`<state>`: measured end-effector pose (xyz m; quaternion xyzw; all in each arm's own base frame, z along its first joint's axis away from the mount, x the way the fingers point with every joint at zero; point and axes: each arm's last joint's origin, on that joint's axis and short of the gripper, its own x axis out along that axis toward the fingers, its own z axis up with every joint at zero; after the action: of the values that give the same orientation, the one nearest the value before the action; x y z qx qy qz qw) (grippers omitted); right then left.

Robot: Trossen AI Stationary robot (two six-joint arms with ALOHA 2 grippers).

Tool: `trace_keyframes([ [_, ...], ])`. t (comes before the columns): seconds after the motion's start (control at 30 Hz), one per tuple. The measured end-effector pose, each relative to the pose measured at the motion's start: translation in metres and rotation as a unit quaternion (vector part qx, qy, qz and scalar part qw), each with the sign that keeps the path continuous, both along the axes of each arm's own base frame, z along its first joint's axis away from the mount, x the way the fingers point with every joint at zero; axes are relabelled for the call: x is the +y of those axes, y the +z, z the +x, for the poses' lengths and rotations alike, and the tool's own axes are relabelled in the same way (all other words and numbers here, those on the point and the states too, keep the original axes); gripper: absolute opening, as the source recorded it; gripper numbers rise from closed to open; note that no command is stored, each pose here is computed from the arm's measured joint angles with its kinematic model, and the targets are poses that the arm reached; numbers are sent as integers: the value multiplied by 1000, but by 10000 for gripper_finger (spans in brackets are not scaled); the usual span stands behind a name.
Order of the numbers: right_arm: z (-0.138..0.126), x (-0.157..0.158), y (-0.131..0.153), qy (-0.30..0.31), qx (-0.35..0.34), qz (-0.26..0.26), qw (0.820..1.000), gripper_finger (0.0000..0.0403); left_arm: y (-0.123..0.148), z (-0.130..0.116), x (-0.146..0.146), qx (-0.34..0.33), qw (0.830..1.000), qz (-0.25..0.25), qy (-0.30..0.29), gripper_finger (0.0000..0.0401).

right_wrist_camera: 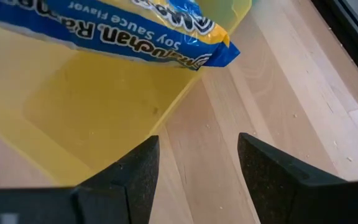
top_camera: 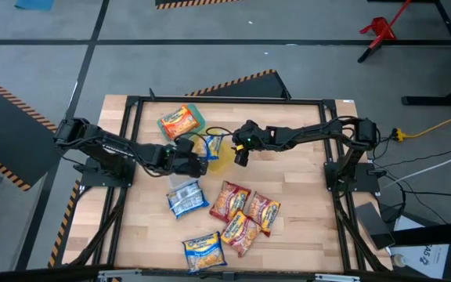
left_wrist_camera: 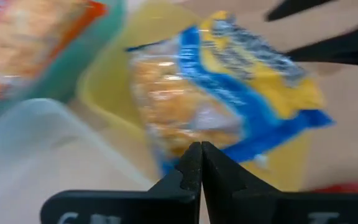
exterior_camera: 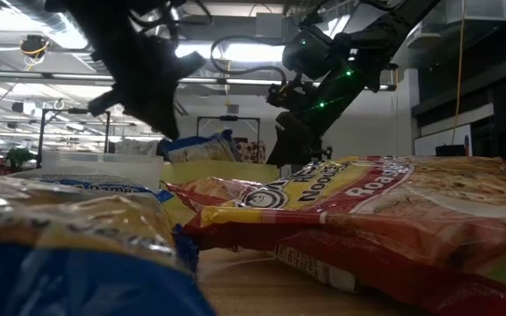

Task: Sort Maruchan noodles
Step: Put the bottom blue noodle pack into the yellow bin

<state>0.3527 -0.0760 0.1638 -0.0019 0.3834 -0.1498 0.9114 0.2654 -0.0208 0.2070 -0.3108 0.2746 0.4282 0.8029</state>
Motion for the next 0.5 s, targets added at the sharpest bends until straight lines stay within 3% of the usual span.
trace_keyframes([
  [0.1,0,0,0,0,-1,0,1000,207,3,7,-2,-34,999,-26,-20,0],
  [0.23,1,0,1,0,-6,-1,1000,207,11,16,-6,-80,995,-16,-49,0],
  [0.5,0,0,0,0,-2,0,1000,207,32,-10,-7,9,999,22,27,0],
])
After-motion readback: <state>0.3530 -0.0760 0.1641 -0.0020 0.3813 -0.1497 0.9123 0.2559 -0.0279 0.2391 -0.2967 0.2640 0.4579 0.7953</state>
